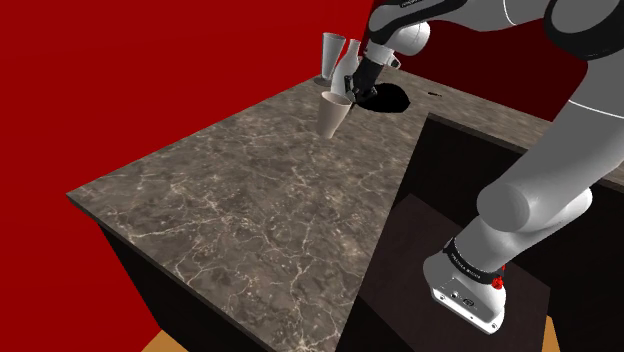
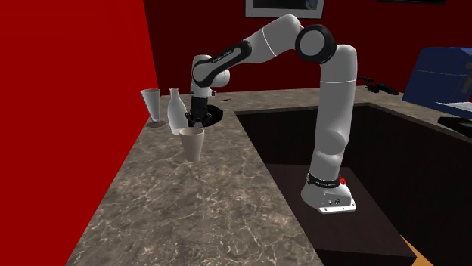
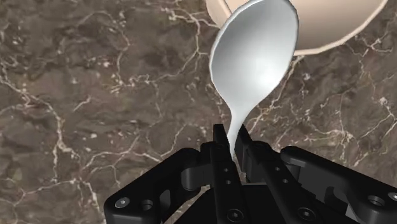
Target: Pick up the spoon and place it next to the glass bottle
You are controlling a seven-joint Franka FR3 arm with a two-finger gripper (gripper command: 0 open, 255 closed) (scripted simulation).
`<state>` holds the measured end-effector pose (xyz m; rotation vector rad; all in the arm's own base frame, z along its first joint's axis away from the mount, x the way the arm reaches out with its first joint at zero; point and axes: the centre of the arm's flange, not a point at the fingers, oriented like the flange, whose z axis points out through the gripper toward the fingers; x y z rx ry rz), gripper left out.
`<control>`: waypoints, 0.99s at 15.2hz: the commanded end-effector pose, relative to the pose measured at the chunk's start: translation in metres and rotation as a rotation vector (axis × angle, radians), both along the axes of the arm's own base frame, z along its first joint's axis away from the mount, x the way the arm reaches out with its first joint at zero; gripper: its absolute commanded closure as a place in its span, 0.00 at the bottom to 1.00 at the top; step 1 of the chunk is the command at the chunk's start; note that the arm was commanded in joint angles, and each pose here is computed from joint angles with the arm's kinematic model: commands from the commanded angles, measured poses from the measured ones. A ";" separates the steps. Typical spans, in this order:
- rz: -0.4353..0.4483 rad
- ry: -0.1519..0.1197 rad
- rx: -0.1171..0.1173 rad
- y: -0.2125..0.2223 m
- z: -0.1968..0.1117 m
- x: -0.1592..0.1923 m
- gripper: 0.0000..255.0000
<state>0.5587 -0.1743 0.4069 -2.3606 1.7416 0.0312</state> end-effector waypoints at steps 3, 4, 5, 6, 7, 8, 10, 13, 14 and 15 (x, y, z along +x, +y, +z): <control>0.001 0.004 0.001 0.000 -0.022 0.001 1.00; 0.001 0.004 0.001 0.000 -0.028 0.001 1.00; 0.001 0.004 0.001 0.000 -0.033 0.001 1.00; 0.001 0.004 0.001 0.000 -0.038 0.001 1.00; 0.001 0.004 0.001 0.000 -0.043 0.001 1.00; 0.001 0.004 0.001 0.000 -0.049 0.001 1.00; 0.001 0.004 0.001 0.000 -0.061 0.001 1.00; 0.002 0.004 0.001 0.000 -0.061 0.001 1.00; 0.002 0.004 0.001 0.000 -0.061 0.001 1.00; 0.002 0.004 0.001 0.000 -0.061 0.001 1.00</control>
